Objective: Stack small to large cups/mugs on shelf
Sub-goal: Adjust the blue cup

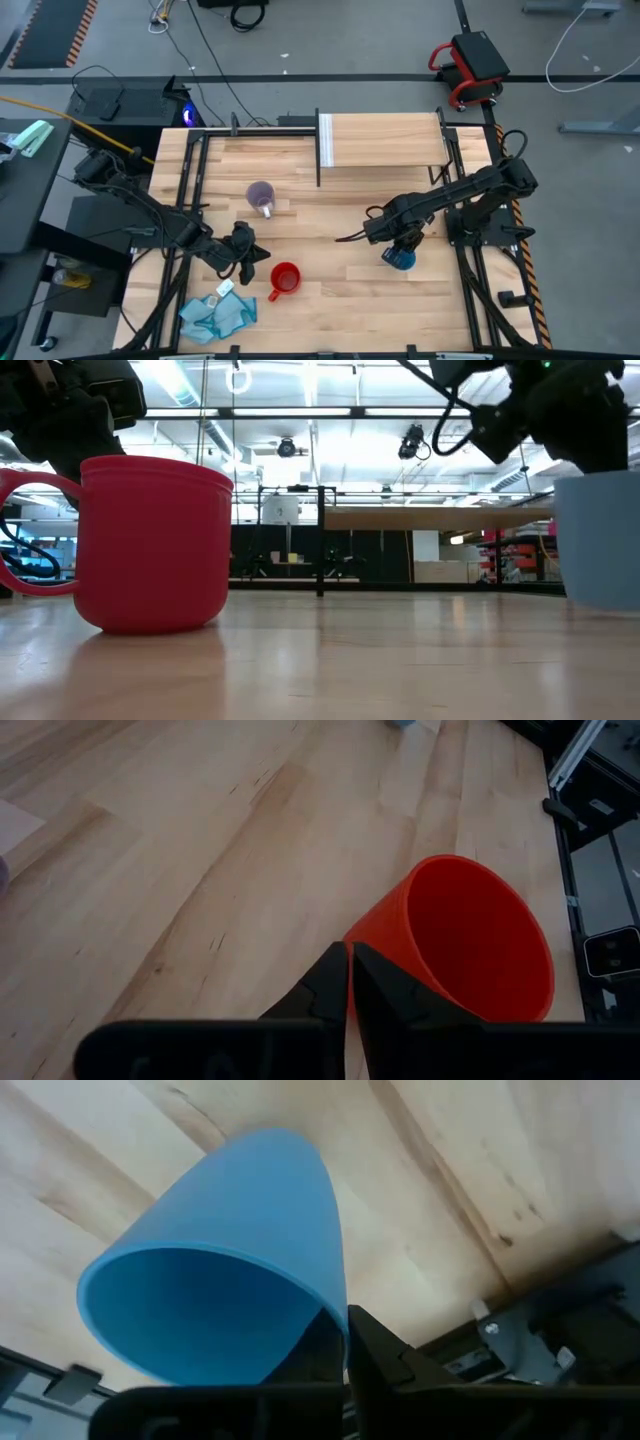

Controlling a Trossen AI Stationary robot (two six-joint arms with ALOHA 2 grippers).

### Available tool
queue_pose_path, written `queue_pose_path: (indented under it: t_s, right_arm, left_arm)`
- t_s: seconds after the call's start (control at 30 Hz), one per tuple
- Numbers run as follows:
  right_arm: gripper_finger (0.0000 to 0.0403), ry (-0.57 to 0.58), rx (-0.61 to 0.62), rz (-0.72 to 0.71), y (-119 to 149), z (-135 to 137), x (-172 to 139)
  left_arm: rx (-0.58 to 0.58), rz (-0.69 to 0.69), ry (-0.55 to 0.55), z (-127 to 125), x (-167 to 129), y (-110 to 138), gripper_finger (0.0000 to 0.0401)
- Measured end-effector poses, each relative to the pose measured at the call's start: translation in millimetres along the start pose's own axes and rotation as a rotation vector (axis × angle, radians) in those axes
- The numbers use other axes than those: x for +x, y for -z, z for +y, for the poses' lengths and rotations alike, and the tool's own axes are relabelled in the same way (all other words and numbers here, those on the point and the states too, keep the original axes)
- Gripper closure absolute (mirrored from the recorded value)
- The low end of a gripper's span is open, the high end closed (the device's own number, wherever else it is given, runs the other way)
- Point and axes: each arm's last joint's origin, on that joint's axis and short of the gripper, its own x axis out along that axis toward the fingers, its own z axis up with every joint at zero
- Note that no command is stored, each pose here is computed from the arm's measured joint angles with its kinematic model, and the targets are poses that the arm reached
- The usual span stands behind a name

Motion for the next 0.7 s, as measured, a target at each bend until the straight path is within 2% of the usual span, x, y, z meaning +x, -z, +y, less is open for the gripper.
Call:
queue_pose_path:
  t_s: [0.27, 0.7]
  right_arm:
    - [0.0396, 0.007, -0.003, 0.014, -0.5, -1.9, 7.1]
    - [0.0335, -0.006, 0.015, -0.007, -2.0, -0.3, 7.0]
  left_arm:
    - [0.000, 0.000, 0.000, 0.0, 0.0, 0.0, 0.0375]
    - [0.000, 0.000, 0.000, 0.0, 0.0, 0.0, 0.0365]
